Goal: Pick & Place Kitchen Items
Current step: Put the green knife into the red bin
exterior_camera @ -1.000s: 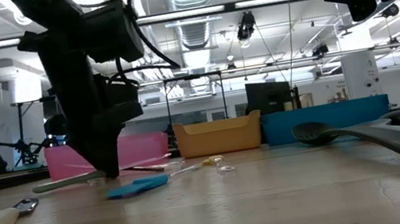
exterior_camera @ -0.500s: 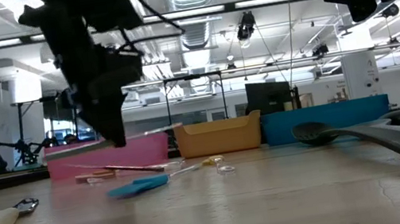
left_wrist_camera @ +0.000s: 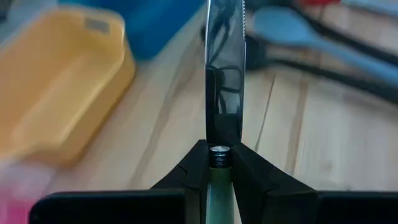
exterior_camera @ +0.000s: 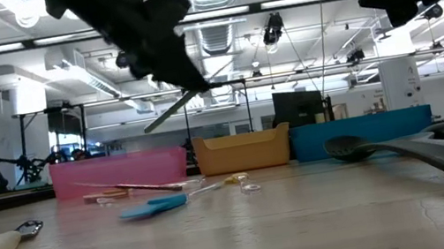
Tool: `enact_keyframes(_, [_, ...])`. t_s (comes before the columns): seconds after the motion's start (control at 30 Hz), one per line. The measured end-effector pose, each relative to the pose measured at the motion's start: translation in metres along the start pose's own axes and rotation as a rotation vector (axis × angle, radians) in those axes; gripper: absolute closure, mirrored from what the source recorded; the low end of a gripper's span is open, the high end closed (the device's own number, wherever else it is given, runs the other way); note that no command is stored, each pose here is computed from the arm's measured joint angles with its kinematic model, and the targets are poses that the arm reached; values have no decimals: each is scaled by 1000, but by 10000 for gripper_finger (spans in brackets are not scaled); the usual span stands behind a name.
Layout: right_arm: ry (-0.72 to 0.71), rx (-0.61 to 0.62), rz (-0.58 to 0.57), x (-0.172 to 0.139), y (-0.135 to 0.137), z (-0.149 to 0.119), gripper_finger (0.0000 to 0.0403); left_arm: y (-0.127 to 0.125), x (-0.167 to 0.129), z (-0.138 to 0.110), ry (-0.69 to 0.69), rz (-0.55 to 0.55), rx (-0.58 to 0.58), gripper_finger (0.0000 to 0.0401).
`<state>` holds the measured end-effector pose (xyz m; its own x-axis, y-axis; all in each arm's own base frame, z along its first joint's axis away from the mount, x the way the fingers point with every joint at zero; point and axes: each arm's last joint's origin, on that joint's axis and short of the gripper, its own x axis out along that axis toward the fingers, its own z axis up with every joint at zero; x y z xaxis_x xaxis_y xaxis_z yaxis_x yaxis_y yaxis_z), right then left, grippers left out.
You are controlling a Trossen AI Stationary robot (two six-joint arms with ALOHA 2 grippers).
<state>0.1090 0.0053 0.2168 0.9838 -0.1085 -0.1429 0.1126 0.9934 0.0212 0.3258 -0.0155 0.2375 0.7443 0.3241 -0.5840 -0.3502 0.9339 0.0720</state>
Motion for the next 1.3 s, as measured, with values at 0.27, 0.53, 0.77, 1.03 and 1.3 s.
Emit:
enact_keyframes(0.27, [43,-9,-2,4,1,-6,394,3,1,23,-216,-13,111,351])
enact_keyframes(0.53, [100,-21,-5,11,2,-11,394,45,9,21,-103,100,156,351])
enact_keyframes(0.77, [123,-26,-7,14,2,-13,394,105,12,10,136,247,93,351])
enact_keyframes(1.03, [110,-28,-70,15,1,-12,394,156,-13,20,413,455,99,351])
enact_keyframes(1.3, [89,-19,-84,15,0,-10,394,198,-26,18,521,547,19,351])
